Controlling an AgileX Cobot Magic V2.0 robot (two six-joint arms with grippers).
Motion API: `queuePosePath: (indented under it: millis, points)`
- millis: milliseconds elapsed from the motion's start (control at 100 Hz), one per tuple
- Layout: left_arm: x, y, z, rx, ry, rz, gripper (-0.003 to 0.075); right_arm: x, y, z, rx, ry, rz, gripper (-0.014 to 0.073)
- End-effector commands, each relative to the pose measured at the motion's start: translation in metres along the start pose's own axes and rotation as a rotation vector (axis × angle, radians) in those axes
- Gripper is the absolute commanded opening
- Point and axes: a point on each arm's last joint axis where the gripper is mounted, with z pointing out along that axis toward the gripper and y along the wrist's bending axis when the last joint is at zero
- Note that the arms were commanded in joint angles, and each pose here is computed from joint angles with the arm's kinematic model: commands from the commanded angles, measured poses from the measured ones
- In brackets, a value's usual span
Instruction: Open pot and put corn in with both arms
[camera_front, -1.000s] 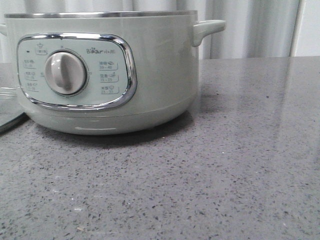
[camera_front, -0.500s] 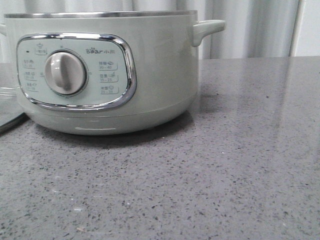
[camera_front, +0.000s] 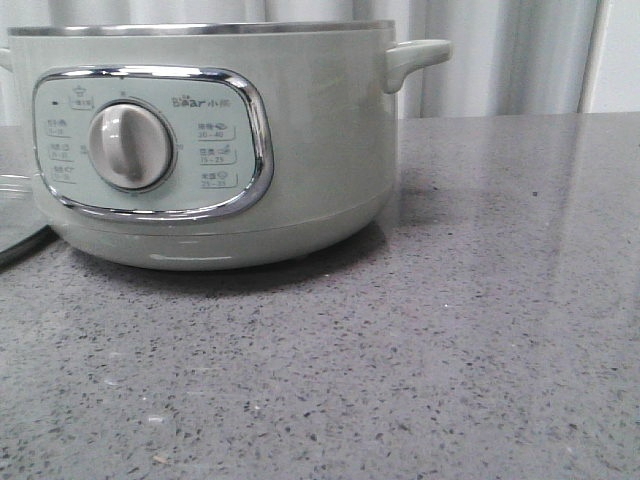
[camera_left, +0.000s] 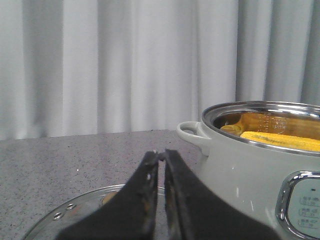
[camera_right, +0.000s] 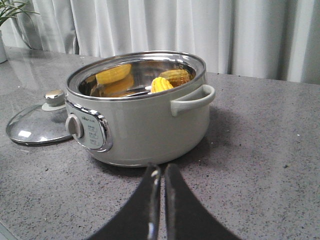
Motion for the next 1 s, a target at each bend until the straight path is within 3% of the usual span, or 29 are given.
queuePosePath:
  millis: [0, 450, 730, 990]
  points:
    - [-0.014, 0.0, 0.0, -0.001, -0.084, -0.018, -0.002, -0.013, 0.0, -0.001, 0.001, -0.083, 0.0, -0.0074]
    - [-0.009, 0.002, 0.001, -0.024, -0.096, 0.001, -0.002, -0.013, 0.0, -0.001, 0.001, -0.083, 0.0, -0.0074]
    - [0.039, 0.012, 0.003, -0.194, -0.12, 0.17, -0.002, -0.013, 0.0, -0.001, 0.001, -0.083, 0.0, -0.0074]
    - [0.075, 0.014, 0.003, -0.191, 0.188, 0.165, -0.002, -0.014, 0.0, -0.001, 0.001, -0.087, 0.0, -0.0074]
